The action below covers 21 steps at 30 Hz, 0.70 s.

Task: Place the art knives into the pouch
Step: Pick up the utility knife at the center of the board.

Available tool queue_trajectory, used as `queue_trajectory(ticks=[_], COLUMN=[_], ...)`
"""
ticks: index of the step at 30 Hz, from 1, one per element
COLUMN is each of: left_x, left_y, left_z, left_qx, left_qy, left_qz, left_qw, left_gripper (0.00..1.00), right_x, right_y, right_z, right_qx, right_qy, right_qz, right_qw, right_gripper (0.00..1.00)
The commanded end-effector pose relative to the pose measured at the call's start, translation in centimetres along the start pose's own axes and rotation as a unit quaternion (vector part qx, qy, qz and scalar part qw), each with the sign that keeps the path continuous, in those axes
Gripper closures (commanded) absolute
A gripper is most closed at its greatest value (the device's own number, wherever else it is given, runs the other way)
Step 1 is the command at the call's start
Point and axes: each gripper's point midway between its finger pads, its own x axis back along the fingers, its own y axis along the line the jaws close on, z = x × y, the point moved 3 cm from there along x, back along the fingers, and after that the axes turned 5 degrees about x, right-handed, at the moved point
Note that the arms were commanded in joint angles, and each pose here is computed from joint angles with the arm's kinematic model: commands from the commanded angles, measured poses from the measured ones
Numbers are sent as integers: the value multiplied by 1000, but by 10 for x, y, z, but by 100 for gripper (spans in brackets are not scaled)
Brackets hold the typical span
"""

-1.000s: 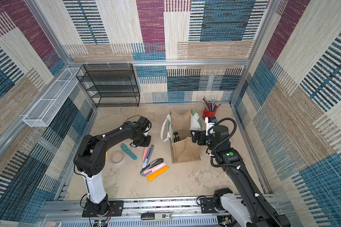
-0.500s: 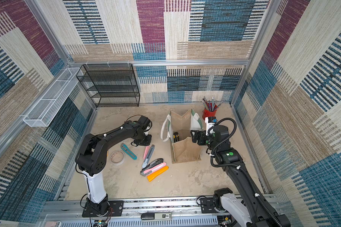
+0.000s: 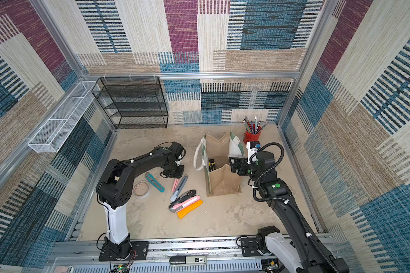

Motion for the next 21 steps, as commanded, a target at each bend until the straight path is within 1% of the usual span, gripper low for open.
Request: queue_trajectory(ticks=[1,4,8,11,14,17,21], left_x=[-2,1,16,36,68,102,149], left_y=[2,0,-2,-2,-3,-8,-23], left_z=[5,2,-5,-11,-18,-23,-28], left_qx=[-5,-3,-6,-9,-9,-8,-7], left_qy=[16,9,-6,-29,-70,-112,-157], left_qz=[-6,-4,-2,-6,-2,16,65], left_qw=[1000,1000,1000,1000,998,994,985], left_gripper=[91,99,100,100,100,100,100], right_x=[1,1,2,2,3,4,5], right_y=[-1,-1,-1,-1,0,3,7], right_z=[-2,-2,-2,-2,-5,-9,-11], right_qx=[2,2,2,1,1,-1,-6], right_qy=[-6,-7,-8,-8,-9,-13,-16], right_qz=[4,5,5,5,5,-2,-15], right_qw=[1000,1000,1000,1000,1000,1000,1000], right_gripper=[9,9,9,9,9,9,9])
